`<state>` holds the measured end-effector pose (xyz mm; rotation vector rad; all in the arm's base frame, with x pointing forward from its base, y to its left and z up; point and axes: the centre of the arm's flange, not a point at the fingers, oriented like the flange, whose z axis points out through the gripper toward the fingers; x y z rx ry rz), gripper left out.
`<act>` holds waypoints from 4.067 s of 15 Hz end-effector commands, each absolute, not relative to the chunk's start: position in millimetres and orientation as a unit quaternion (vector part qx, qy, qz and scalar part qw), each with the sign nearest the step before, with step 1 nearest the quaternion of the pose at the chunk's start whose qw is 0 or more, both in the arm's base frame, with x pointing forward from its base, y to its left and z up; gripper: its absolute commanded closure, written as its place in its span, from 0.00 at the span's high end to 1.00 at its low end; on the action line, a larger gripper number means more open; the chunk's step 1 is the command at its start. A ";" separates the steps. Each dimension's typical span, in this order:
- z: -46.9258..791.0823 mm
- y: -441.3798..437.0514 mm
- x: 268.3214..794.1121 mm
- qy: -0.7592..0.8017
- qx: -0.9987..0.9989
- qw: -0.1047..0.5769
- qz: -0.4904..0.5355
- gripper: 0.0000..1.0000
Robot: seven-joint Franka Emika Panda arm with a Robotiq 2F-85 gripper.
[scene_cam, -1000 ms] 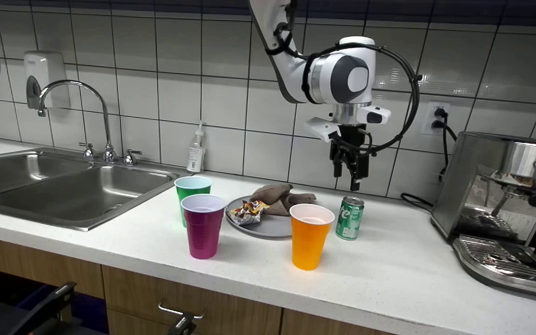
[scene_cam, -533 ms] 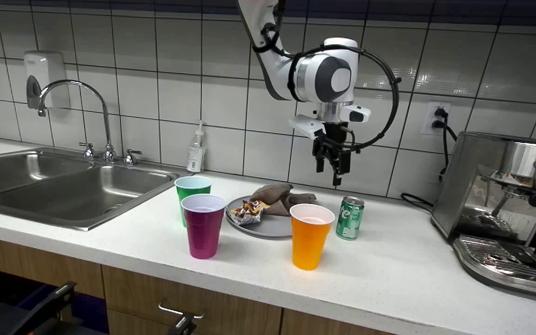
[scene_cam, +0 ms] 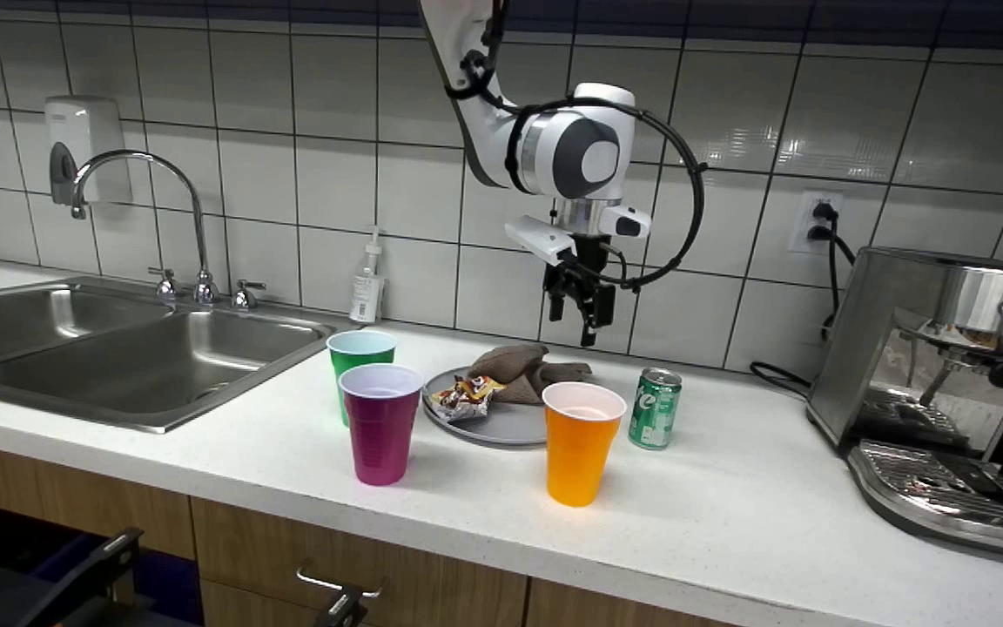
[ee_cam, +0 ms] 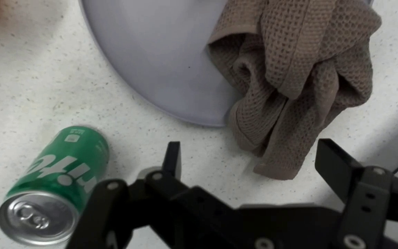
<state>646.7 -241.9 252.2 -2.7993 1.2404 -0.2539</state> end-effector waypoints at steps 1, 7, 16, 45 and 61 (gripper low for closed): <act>248.0 -227.1 641.2 0.374 -0.922 0.058 -0.078 1.00; 227.6 -210.0 637.7 0.346 -0.934 0.063 -0.058 1.00; 200.9 -186.8 637.8 0.327 -0.941 0.074 -0.038 1.00; 155.6 -185.0 648.7 0.335 -0.936 0.065 -0.090 0.34; 181.5 -186.6 643.5 0.329 -0.937 0.071 -0.092 0.03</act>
